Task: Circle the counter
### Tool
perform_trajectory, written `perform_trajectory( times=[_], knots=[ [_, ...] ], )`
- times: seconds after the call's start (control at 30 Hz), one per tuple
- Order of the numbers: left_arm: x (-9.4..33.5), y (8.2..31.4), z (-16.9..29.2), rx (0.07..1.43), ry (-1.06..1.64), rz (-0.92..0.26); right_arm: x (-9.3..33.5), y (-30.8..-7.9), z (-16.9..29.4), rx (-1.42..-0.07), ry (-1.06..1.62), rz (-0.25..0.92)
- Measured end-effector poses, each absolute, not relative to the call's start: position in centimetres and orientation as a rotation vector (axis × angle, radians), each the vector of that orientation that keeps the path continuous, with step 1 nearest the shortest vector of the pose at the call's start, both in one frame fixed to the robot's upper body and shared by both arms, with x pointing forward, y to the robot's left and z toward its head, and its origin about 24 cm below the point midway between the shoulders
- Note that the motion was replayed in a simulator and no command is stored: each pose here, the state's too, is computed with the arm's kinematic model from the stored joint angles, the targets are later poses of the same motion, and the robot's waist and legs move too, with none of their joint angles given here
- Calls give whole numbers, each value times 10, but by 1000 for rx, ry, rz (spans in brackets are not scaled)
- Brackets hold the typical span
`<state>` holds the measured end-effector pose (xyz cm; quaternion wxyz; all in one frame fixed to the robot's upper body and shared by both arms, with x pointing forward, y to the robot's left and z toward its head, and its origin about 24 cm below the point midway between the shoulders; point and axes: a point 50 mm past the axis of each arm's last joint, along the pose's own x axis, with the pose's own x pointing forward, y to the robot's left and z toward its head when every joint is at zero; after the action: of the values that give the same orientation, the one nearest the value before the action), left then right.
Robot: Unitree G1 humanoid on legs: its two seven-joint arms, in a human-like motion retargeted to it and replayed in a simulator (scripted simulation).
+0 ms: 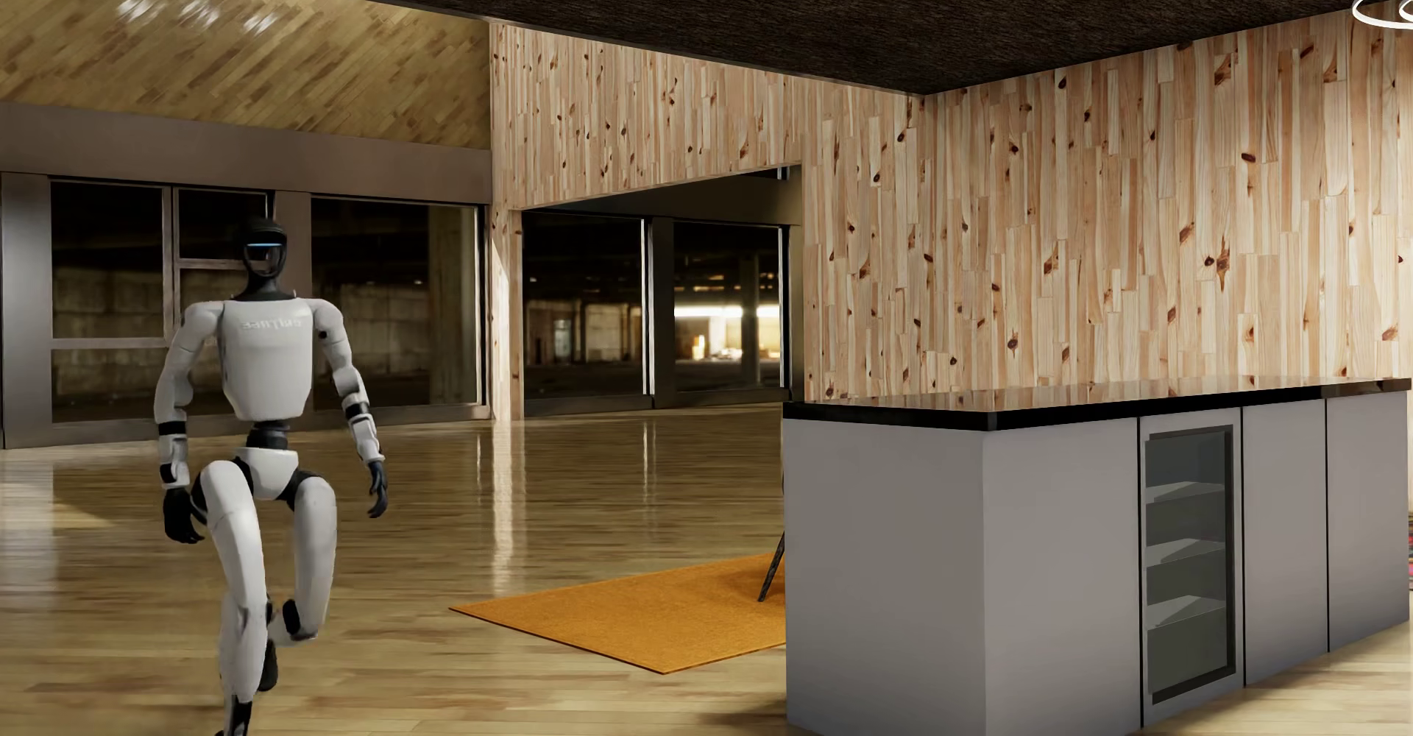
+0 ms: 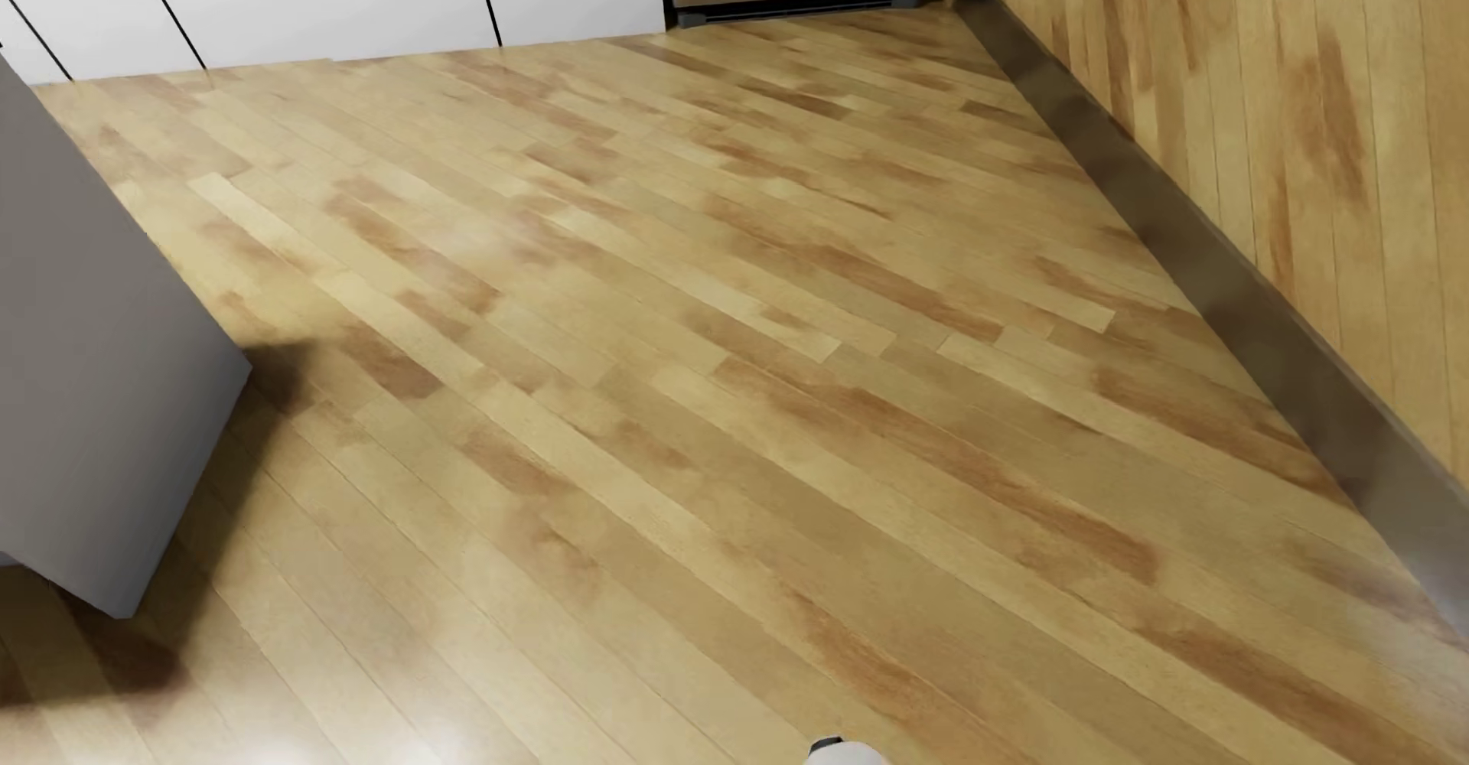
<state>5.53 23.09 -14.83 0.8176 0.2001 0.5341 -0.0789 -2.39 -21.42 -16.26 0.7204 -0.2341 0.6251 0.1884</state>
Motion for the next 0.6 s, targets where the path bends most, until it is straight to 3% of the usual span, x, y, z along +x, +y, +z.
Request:
perform_trajectory(
  times=[0.1,0.37,0.47,0.6],
  knots=[
    [24,227,-153,443,1223,-231,16,-223,-161,-527,1287,348],
    [-79,255,-148,483,1564,-209,148,-224,-109,-518,804,236],
    [-89,259,-148,492,1615,-204,116,-229,-127,-473,934,192],
    [-14,231,-157,466,1347,-266,33,-235,-157,-545,1249,303]
  ],
)
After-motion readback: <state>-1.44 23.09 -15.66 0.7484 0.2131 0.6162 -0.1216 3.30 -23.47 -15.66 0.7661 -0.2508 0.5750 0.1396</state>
